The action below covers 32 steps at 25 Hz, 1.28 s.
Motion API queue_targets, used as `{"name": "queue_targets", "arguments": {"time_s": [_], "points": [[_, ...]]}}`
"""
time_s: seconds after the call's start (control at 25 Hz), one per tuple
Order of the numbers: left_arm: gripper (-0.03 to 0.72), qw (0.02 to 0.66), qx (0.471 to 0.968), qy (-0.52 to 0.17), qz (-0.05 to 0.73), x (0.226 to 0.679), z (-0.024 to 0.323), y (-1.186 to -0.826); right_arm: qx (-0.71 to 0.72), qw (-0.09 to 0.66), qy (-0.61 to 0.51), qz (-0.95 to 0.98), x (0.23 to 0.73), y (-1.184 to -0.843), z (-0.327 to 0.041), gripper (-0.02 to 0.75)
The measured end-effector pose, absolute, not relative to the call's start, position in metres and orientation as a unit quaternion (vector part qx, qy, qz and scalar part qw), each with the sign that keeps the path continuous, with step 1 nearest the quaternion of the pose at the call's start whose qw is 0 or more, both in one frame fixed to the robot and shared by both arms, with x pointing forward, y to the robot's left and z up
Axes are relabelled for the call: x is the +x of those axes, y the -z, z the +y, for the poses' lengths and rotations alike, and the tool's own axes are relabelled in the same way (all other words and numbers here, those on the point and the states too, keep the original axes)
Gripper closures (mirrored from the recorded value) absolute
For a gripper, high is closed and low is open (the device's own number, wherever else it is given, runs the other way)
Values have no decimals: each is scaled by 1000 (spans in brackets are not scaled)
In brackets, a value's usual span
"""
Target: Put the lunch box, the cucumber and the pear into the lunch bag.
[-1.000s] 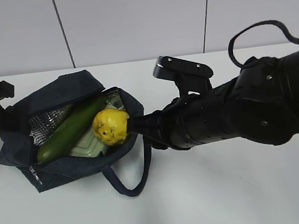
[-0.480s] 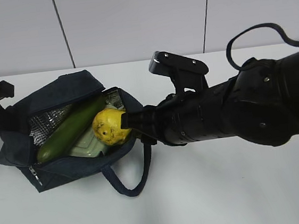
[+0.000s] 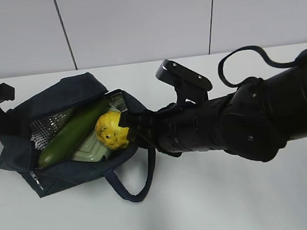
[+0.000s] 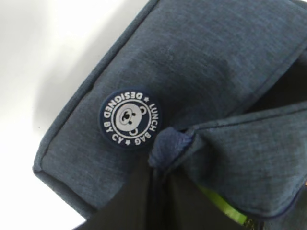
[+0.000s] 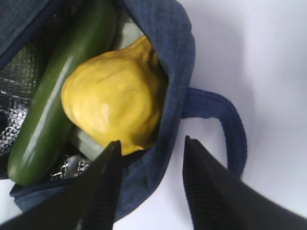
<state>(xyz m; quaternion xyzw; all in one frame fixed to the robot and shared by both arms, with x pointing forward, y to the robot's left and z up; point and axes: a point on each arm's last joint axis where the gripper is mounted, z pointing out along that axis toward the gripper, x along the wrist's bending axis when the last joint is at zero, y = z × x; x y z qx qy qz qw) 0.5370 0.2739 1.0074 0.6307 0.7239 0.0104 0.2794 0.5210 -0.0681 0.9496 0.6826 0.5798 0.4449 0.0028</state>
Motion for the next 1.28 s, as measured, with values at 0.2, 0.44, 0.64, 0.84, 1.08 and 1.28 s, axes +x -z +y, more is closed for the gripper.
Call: {"name": "queue_targets", "arguments": {"time_s": [0.2, 0.44, 0.64, 0.84, 1.08, 1.28], "points": [[683, 279, 631, -10, 724, 537, 274, -1007, 692, -1, -434, 578, 523, -937, -67, 400], [685, 279, 631, -10, 724, 537, 274, -1007, 685, -5, -452, 571, 526, -933, -63, 452], [685, 279, 631, -10, 724, 537, 274, -1007, 685, -12, -465, 560, 529, -930, -60, 472], [685, 279, 631, -9, 724, 537, 274, -1007, 696, -21, -462, 550, 533, -918, -57, 473], [685, 278, 631, -9, 724, 537, 274, -1007, 695, -31, -474, 540, 534, -915, -55, 525], [685, 278, 631, -9, 724, 537, 274, -1007, 691, -32, -476, 543, 534, -914, -54, 686]]}}
